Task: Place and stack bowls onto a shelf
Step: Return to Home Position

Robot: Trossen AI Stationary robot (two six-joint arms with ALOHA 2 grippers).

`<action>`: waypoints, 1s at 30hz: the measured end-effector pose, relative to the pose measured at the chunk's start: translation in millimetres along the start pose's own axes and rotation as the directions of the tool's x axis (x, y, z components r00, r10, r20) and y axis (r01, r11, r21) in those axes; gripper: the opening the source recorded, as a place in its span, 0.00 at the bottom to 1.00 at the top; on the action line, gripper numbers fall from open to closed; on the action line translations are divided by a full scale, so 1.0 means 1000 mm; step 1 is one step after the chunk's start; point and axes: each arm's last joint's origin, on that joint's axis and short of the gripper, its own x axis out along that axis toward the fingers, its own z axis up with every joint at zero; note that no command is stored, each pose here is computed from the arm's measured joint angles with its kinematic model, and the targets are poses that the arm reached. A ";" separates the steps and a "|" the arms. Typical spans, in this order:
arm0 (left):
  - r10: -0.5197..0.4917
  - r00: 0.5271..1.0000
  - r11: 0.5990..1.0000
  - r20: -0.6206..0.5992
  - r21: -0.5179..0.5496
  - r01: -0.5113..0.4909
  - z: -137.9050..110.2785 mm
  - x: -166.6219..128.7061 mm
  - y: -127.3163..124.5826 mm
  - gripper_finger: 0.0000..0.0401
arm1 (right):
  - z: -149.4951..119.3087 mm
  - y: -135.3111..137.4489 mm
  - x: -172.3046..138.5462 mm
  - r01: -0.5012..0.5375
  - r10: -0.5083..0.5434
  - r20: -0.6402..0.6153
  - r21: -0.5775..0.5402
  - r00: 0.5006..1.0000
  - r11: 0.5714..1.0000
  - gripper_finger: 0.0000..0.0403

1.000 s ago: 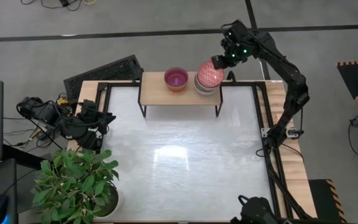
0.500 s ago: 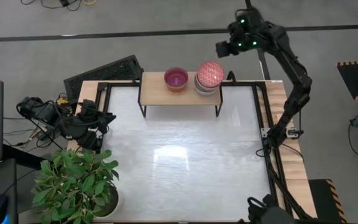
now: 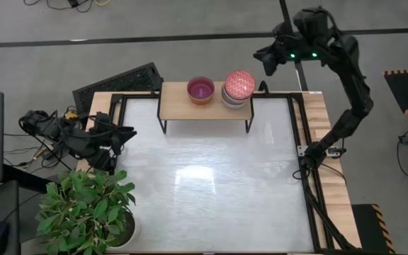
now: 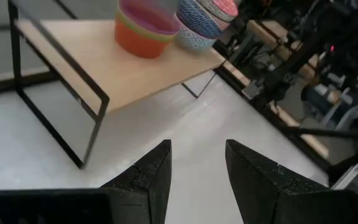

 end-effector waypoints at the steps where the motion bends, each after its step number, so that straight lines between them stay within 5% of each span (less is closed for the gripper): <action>1: 0.001 1.000 1.000 0.002 0.029 -0.001 0.000 0.000 0.000 0.34 | -0.001 0.001 -0.005 -0.001 0.001 0.003 -0.001 1.000 1.000 0.29; 5: 0.044 0.997 0.995 0.060 0.090 -0.050 0.002 0.000 0.001 0.34 | -0.006 0.011 -0.026 -0.026 0.026 0.008 0.020 1.000 0.999 0.29; 11: 0.043 0.990 0.998 0.133 0.041 -0.049 0.023 -0.013 -0.002 0.34 | -0.014 0.034 -0.057 -0.128 0.132 0.029 -0.120 0.991 0.984 0.29; 20: -0.060 0.974 0.986 0.219 0.164 0.024 0.074 -0.053 0.001 0.34 | -0.027 0.064 -0.094 -0.406 0.438 0.016 -0.347 0.899 0.845 0.29; 30: -0.139 0.960 0.982 0.245 0.160 0.102 0.067 -0.073 0.046 0.34 | -0.042 0.065 -0.125 -0.455 0.502 0.005 -0.413 0.865 0.789 0.29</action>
